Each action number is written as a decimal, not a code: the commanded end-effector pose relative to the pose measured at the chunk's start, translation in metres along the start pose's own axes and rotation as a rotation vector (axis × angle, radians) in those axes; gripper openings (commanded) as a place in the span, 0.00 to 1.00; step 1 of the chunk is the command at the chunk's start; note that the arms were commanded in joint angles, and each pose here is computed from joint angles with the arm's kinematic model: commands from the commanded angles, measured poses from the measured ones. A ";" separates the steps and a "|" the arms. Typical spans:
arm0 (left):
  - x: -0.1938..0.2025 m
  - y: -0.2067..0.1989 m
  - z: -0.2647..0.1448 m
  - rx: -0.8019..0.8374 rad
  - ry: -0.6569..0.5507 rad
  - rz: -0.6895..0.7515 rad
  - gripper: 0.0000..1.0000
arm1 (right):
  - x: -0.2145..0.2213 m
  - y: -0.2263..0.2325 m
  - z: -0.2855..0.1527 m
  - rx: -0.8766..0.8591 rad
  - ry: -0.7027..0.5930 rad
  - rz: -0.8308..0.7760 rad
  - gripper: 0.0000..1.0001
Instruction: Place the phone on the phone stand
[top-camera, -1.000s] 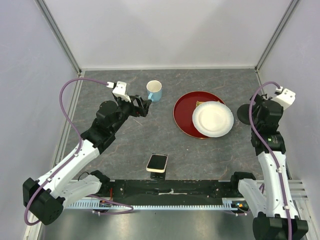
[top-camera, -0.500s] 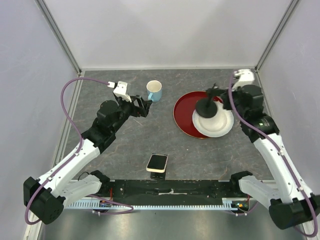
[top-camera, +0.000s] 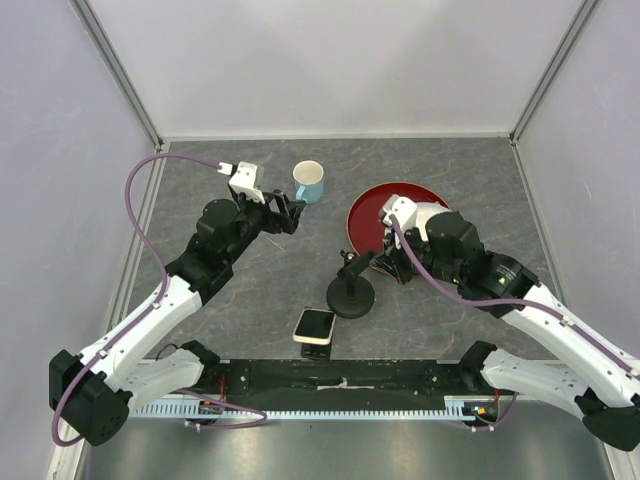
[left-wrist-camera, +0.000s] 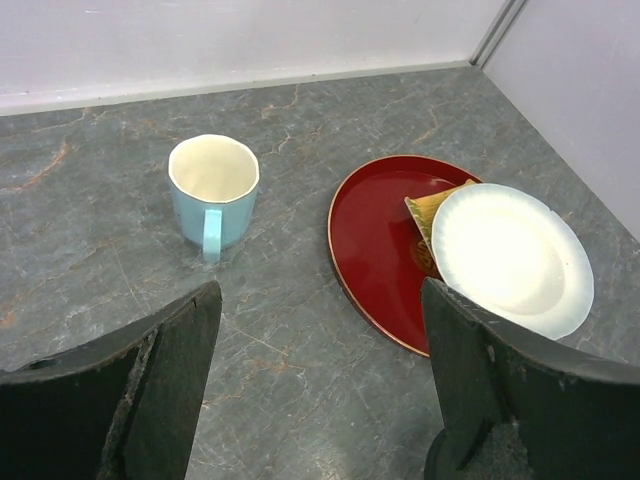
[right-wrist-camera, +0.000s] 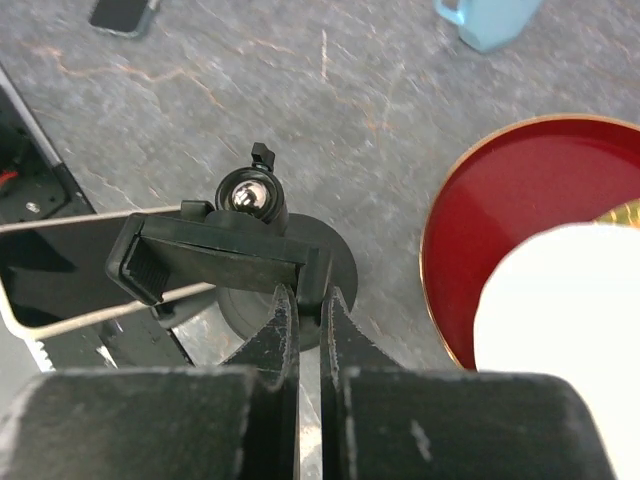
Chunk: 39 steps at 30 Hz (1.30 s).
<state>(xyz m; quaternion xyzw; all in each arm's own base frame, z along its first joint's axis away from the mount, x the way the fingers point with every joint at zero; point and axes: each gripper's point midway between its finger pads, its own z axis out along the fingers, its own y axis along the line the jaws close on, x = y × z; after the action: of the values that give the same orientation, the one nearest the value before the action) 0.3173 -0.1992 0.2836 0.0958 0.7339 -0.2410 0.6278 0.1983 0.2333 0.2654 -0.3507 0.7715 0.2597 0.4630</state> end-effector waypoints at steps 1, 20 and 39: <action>-0.022 -0.007 0.000 0.021 -0.043 -0.033 0.86 | -0.007 0.000 -0.019 0.028 -0.077 -0.005 0.00; -0.007 -0.032 0.011 0.157 0.032 -0.037 0.86 | 0.042 0.049 -0.015 -0.252 0.048 0.023 0.00; 0.018 -0.133 -0.009 0.757 0.204 -0.046 0.75 | 0.041 0.022 -0.024 -0.087 0.007 -0.029 0.00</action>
<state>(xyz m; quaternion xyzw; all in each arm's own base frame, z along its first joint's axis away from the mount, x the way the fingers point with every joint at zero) 0.2669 -0.2969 0.2649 0.2863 0.7047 -0.4483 0.4695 0.1387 0.2152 0.1964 -0.4042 0.7901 0.2841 0.3630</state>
